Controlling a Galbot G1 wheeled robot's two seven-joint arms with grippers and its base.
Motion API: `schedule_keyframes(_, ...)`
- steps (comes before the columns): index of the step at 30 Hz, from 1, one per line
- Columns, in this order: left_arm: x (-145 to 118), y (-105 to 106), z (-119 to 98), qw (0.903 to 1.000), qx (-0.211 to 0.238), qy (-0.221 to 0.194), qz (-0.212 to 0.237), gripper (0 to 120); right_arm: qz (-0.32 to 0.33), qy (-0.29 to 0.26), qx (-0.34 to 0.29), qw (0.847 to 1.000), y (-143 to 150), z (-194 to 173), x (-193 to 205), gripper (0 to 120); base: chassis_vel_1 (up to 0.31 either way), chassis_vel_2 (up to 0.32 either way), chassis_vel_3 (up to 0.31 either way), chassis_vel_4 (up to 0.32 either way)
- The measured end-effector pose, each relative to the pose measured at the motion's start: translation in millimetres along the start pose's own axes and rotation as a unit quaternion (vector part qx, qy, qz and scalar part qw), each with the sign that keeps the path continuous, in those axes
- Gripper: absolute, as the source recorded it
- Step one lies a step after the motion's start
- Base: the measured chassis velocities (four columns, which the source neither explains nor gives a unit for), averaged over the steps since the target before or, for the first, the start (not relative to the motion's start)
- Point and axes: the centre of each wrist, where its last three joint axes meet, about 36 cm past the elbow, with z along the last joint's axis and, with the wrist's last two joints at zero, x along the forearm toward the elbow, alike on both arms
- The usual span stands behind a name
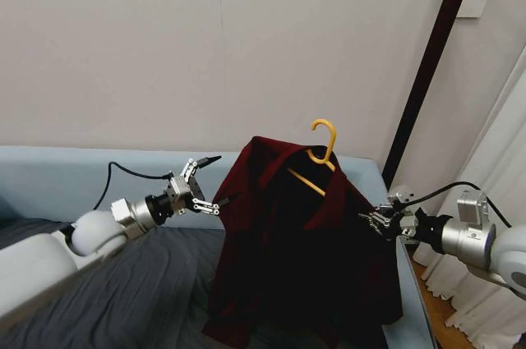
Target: Pick up the clothes from the sofa and hang them on the clothes hanger.
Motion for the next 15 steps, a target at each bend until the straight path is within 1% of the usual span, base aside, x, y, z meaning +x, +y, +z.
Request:
schedule_keyframes(1, -2, -10, 5, 0.9999, 0.009, 0.000, -0.010, 100, 0.005, 0.002, -0.005, 1.000, 3, -2, 1, 1, 0.000, 0.000, 0.000, 0.000)
schedule_keyframes(2, -2, -10, 5, 0.9999, 0.009, 0.000, -0.010, 100, 0.005, 0.002, -0.005, 1.000, 3, -2, 1, 1, 0.000, 0.000, 0.000, 0.000)
schedule_keyframes(4, -7, -36, 19, 0.9990, 0.029, 0.001, -0.034, 100, 0.013, 0.008, -0.019, 1.000, 11, -6, 2, 1, 0.000, 0.000, 0.000, 0.000)
schedule_keyframes(6, -16, -57, 30, 0.9973, 0.038, 0.001, -0.062, 100, 0.018, 0.013, -0.031, 0.999, 19, -8, 1, 1, 0.000, 0.000, 0.000, 0.000)
schedule_keyframes(7, -16, -57, 30, 0.9973, 0.038, 0.001, -0.062, 100, 0.018, 0.013, -0.031, 0.999, 19, -8, 1, 1, 0.000, 0.000, 0.000, 0.000)
schedule_keyframes(9, -25, -72, 35, 0.9954, 0.049, -0.001, -0.083, 100, 0.019, 0.014, -0.037, 0.999, 24, -8, 1, 1, 0.000, 0.000, 0.000, 0.000)
schedule_keyframes(10, -33, -83, 39, 0.9937, 0.057, -0.003, -0.096, 100, 0.021, 0.014, -0.042, 0.999, 27, -9, 1, 1, 0.000, 0.000, 0.000, 0.000)
schedule_keyframes(11, -33, -83, 39, 0.9937, 0.057, -0.003, -0.096, 100, 0.021, 0.014, -0.042, 0.999, 27, -9, 1, 1, 0.000, 0.000, 0.000, 0.000)
schedule_keyframes(13, -58, -110, 44, 0.9887, 0.080, -0.010, -0.126, 100, 0.016, 0.011, -0.049, 0.999, 37, -10, 0, 1, 0.000, 0.000, 0.000, 0.000)
schedule_keyframes(15, -71, -122, 45, 0.9854, 0.090, -0.006, -0.144, 100, 0.009, 0.009, -0.048, 0.999, 44, -10, 0, 1, 0.000, 0.000, 0.000, 0.000)
